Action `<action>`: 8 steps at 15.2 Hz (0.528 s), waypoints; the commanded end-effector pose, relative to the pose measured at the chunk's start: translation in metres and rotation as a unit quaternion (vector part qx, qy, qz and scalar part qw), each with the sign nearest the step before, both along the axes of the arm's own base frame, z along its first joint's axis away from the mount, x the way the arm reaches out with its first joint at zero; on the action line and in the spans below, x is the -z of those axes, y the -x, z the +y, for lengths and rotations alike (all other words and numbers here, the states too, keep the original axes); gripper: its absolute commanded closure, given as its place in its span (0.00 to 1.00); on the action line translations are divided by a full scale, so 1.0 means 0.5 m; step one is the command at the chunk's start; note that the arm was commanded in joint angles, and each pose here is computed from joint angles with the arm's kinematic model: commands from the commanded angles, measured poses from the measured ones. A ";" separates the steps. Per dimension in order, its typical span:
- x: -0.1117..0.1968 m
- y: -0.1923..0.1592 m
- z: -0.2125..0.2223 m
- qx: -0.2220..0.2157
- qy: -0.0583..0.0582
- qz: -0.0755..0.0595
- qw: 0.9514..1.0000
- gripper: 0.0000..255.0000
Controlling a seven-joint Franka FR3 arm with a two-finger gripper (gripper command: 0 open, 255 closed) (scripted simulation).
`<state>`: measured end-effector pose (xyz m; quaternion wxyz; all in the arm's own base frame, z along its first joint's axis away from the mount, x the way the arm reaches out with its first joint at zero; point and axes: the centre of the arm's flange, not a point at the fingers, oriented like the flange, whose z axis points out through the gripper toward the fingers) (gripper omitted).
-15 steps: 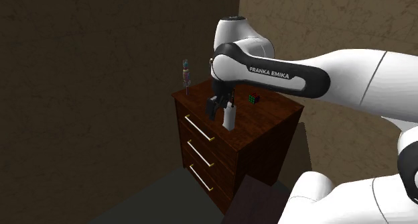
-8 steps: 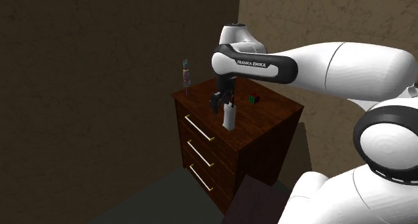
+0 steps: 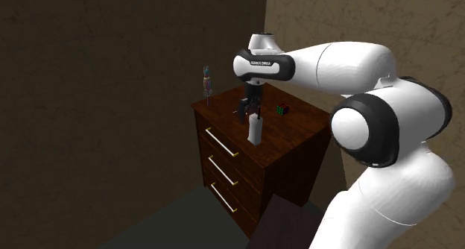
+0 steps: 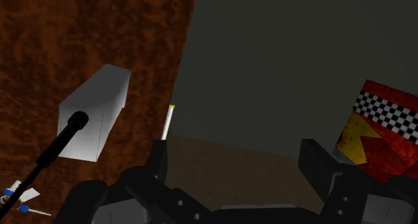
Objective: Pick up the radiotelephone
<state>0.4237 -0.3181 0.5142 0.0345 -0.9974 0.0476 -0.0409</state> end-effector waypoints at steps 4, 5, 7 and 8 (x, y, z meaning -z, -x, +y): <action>0.060 -0.036 -0.122 0.010 -0.010 0.004 1.000 0.00; 0.072 -0.044 -0.146 0.013 -0.012 0.004 1.000 0.00; 0.097 -0.058 -0.193 0.017 -0.017 0.006 1.000 0.00; 0.109 -0.065 -0.217 0.019 -0.019 0.006 1.000 0.00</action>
